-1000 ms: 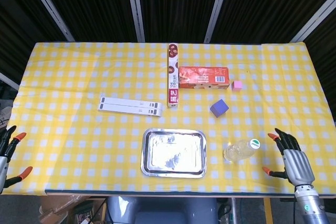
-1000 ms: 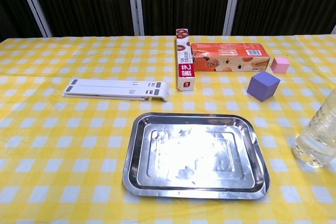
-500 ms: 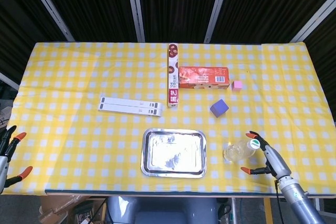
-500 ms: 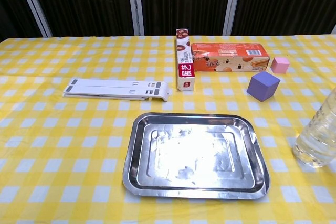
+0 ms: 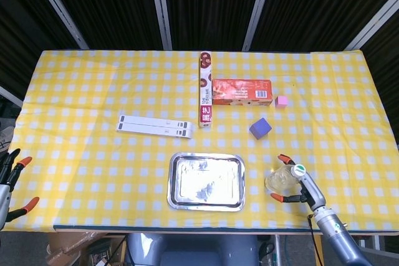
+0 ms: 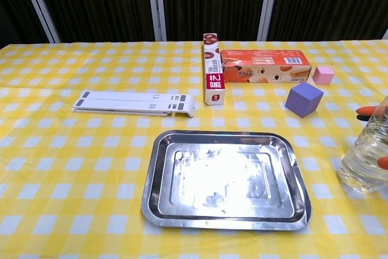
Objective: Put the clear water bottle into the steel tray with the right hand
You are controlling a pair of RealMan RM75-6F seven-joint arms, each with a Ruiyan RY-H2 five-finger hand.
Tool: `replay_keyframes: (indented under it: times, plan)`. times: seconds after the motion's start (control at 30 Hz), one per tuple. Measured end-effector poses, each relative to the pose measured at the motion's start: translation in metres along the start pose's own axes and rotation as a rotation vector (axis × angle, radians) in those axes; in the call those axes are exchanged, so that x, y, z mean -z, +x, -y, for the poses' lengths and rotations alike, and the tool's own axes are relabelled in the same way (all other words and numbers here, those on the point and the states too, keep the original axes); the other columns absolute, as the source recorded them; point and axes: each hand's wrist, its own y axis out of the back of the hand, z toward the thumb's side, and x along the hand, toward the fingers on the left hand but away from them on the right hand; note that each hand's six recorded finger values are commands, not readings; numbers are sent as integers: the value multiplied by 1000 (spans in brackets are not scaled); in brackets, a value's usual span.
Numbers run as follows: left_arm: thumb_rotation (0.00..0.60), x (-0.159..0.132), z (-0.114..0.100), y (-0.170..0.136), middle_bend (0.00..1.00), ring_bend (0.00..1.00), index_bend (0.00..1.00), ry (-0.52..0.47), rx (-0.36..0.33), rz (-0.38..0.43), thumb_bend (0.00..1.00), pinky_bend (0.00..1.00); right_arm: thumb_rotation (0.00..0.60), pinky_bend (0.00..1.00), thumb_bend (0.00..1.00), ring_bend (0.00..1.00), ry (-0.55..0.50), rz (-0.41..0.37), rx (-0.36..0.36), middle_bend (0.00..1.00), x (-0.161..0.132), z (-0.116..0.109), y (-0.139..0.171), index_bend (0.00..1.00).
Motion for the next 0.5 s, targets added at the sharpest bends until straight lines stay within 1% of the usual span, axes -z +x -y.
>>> replay_keyframes:
  times: [0.1,0.13,0.23,0.3,0.33,0.37,0.4,0.47,0.5]
  plan:
    - [600,0,0,0,0,0,140,0,0,1,218,0,600,0,45,0,-54,-24,-14,68,4,9,-4,147]
    - [600,0,0,0,0,0,140,-1,0,2,217,0,600,0,45,0,-69,-28,-16,85,5,11,-5,170]
    - [600,0,0,0,0,0,140,-1,0,-1,218,0,600,0,45,0,-103,-40,-12,143,7,18,-7,253]
    - [600,0,0,1,0,0,140,-2,1,-1,218,0,600,0,69,11,-119,-44,2,210,10,19,-8,342]
    - [600,1,0,1,0,0,140,-2,2,-2,218,0,600,0,104,29,-125,-47,11,253,10,20,-8,394]
    - [600,1,0,1,0,0,140,-2,2,-2,218,0,600,0,175,63,-131,-50,21,313,11,20,-9,463]
    - [600,1,0,1,0,0,140,-2,2,-2,218,0,600,0,232,92,-137,-53,36,355,12,20,-10,512]
    - [600,1,0,1,0,0,140,-2,2,-2,218,0,600,0,405,170,-141,-56,58,470,13,19,-10,655]
    - [600,1,0,1,0,0,140,-2,1,-1,218,0,600,0,456,190,-143,-57,73,501,13,18,-11,696]
